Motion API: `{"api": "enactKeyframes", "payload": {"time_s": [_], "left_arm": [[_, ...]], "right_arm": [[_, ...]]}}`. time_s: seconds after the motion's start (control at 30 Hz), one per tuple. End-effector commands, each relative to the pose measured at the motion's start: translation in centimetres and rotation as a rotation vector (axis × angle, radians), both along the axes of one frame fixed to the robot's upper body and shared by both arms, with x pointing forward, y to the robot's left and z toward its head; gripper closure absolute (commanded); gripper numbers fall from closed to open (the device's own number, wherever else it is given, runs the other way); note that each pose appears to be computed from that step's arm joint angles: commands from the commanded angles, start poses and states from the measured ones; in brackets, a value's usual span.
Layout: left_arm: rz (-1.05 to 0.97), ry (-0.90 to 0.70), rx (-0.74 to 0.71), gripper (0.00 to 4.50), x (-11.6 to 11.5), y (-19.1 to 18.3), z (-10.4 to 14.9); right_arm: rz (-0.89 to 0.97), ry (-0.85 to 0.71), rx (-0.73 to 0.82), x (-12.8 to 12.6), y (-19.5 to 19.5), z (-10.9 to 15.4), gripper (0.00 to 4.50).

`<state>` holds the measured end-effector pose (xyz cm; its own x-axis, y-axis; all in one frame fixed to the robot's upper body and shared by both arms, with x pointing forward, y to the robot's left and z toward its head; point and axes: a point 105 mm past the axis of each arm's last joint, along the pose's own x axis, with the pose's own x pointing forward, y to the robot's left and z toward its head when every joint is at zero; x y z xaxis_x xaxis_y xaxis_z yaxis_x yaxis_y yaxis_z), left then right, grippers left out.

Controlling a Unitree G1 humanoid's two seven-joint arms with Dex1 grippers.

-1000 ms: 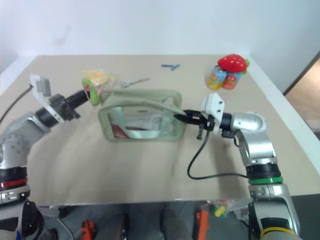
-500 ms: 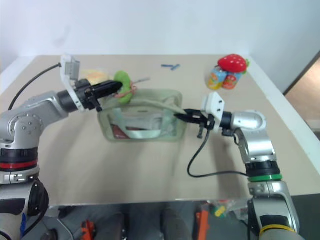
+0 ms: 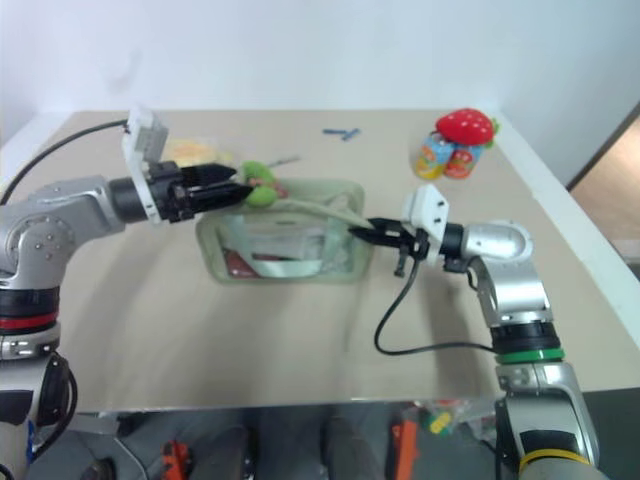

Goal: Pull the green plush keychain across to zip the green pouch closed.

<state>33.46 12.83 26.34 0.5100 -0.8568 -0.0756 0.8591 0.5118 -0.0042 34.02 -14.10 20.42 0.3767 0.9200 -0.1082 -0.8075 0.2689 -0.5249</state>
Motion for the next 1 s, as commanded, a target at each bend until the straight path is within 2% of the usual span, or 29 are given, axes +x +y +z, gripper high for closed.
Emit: {"api": "enactKeyframes", "payload": {"time_s": [0.03,0.2,0.4,0.53,0.67,0.73,0.8,0.87,0.9,1.0], "left_arm": [[0.019,-0.029,0.043,0.01,-1.5,1.9,0.8],[0.130,-0.040,0.090,0.01,-2.3,5.3,-0.1],[0.160,-0.089,0.120,0.01,-2.6,5.0,-2.5],[0.152,-0.066,0.107,1.14,-2.4,4.1,-4.4],[0.175,-0.080,0.077,2.53,-1.4,3.7,-5.0],[0.170,-0.075,0.084,3.22,-1.3,3.6,-5.4],[0.172,-0.077,0.076,3.86,-1.1,3.5,-5.5],[0.165,-0.078,0.074,4.50,-1.0,3.4,-5.5],[0.159,-0.078,0.074,4.50,-1.0,3.3,-5.5],[0.137,-0.073,0.065,4.50,-1.1,3.0,-5.5]], "right_arm": [[0.008,-0.031,-0.015,-0.1,0.1,0.5,4.50],[0.009,-0.032,-0.016,0.0,0.1,0.4,4.50],[0.016,-0.034,-0.014,0.1,0.4,0.3,4.50],[0.021,-0.036,-0.014,0.2,0.5,0.3,4.50],[0.022,-0.045,-0.013,0.2,0.5,0.6,4.50],[0.034,0.004,-0.013,0.0,0.4,0.6,4.50],[0.035,0.070,0.014,-0.1,0.4,0.8,3.77],[0.051,0.070,0.020,-0.5,0.6,1.4,3.11],[0.058,0.056,0.016,-0.7,0.7,1.8,2.96],[0.096,0.019,-0.012,-1.8,1.7,3.5,1.81]]}}
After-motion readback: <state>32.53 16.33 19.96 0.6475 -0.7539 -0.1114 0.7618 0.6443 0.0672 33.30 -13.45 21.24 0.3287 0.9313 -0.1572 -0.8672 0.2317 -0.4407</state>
